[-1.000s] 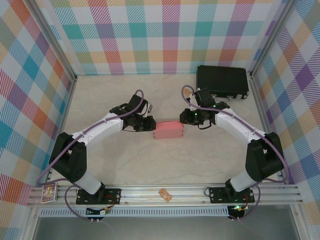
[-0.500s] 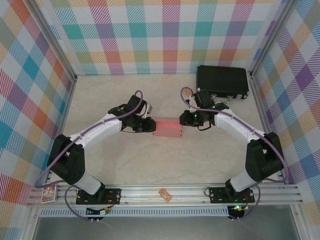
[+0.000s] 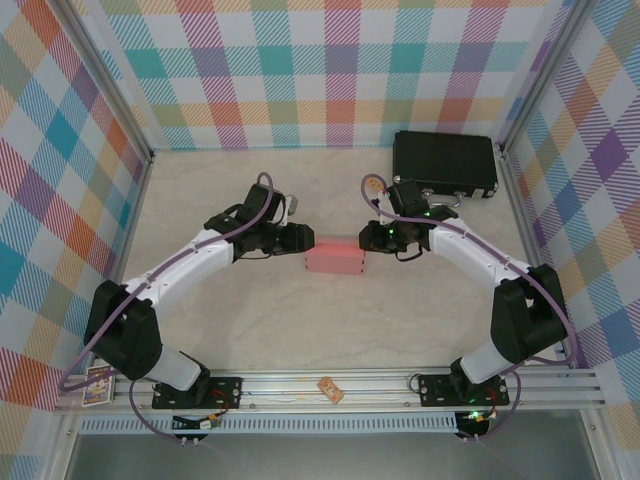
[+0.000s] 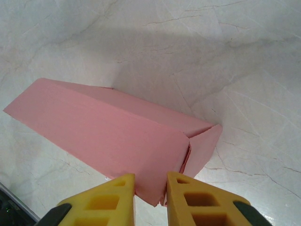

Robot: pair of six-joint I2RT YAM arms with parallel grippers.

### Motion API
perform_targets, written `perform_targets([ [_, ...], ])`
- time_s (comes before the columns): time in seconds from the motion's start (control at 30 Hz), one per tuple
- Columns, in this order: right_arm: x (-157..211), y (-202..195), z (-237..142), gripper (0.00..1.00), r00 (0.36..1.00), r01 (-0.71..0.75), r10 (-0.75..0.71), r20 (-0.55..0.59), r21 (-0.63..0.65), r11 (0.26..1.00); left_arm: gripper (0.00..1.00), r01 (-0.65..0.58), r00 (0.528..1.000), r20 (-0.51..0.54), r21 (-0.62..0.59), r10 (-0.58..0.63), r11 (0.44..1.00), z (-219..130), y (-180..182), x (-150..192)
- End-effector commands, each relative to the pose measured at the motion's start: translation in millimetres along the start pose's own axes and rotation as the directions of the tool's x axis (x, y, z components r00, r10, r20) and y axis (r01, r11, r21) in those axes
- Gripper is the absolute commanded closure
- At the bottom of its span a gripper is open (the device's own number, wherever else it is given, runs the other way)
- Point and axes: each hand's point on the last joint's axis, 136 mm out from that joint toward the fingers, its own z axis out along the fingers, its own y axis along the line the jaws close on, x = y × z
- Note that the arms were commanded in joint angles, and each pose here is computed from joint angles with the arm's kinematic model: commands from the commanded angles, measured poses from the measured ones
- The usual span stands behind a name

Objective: Fold the paper box

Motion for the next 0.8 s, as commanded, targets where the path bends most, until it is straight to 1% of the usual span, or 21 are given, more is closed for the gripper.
perform_targets([
  [0.0,19,-9,4,0.78,0.997,-0.014,0.016,-0.071,0.027,1.000,0.50,0.033,0.999,0.024,-0.029,-0.032,0.999,4,4,-15],
  [0.1,18,-8,3,0.77,0.998,-0.013,0.014,-0.068,0.023,1.000,0.47,0.045,0.999,0.024,-0.055,-0.043,0.997,12,9,-18],
  [0.37,17,-6,2,0.77,0.998,-0.012,0.013,-0.064,0.017,1.000,0.48,0.055,0.998,-0.015,-0.079,-0.057,0.995,27,16,-15],
  [0.57,15,-4,1,0.76,0.998,-0.010,0.010,-0.055,0.010,1.000,0.56,0.063,0.996,-0.053,-0.096,-0.069,0.993,32,25,-1],
  [0.73,9,0,-4,0.70,1.000,-0.005,0.005,-0.021,0.003,1.000,0.59,0.054,0.994,-0.088,-0.103,-0.064,0.993,36,31,11],
  [0.77,7,1,-6,0.67,1.000,-0.005,0.005,-0.012,0.001,1.000,0.59,0.053,0.993,-0.096,-0.106,-0.064,0.993,37,32,13],
])
